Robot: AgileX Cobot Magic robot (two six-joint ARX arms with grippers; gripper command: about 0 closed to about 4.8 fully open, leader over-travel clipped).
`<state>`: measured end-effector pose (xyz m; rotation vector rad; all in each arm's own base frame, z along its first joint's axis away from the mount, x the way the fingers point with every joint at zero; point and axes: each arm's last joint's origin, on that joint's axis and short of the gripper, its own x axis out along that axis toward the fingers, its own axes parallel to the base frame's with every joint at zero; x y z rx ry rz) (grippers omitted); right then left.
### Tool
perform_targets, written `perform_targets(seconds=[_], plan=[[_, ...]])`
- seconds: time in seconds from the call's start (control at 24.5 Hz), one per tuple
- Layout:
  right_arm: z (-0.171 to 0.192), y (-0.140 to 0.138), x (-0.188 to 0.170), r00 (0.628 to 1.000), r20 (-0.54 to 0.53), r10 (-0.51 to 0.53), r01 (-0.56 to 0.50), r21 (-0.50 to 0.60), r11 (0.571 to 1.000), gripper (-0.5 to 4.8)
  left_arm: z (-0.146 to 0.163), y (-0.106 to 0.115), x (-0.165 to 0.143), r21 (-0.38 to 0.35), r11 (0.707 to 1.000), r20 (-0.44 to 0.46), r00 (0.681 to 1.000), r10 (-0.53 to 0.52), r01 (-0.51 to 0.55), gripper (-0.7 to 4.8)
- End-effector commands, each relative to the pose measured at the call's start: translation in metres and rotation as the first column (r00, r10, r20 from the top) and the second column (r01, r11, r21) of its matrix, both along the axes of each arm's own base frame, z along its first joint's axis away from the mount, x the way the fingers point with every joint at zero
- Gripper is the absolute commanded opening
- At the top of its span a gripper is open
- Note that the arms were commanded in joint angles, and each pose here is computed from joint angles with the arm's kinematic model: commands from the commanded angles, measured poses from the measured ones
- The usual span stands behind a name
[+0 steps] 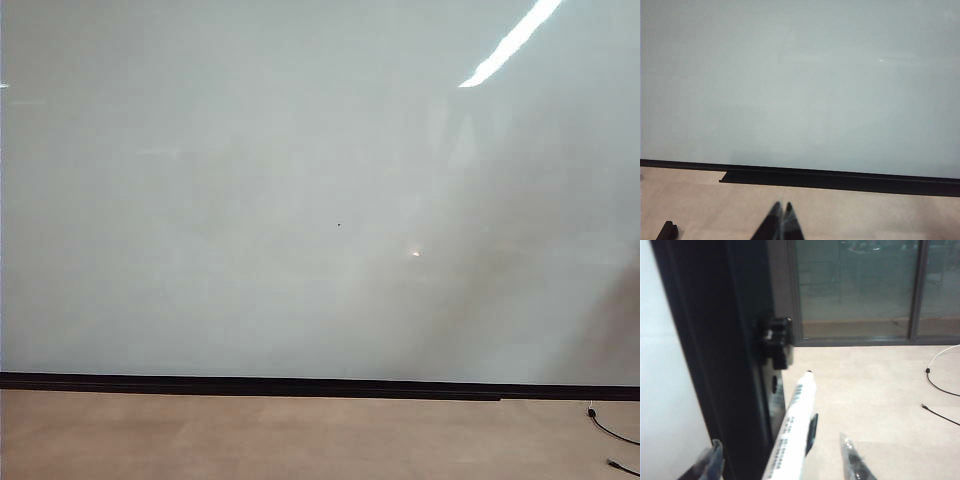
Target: Pick up the pen on the shelf to the right of the whiteboard and draw a cross mark.
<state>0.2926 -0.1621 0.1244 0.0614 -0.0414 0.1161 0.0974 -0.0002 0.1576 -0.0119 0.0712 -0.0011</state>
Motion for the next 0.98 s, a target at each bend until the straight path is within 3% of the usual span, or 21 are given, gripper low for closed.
perform_targets(seconds=[0.04, 0.98], plan=[[-0.0004, -0.0012, 0.002, 1.0, 0.011, 0.006, -0.006, -0.01, 1.0, 3.04, 0.0015, -0.0001, -0.0001, 0.004, 1.0, 0.007, 1.0, -0.004, 0.004, -0.05], [0.0026, -0.0052, 0.0044, 0.999, 0.024, 0.029, -0.028, -0.023, 0.999, 2.6, 0.0015, -0.0001, -0.0001, 0.004, 1.0, 0.008, 1.0, -0.004, 0.004, -0.05]])
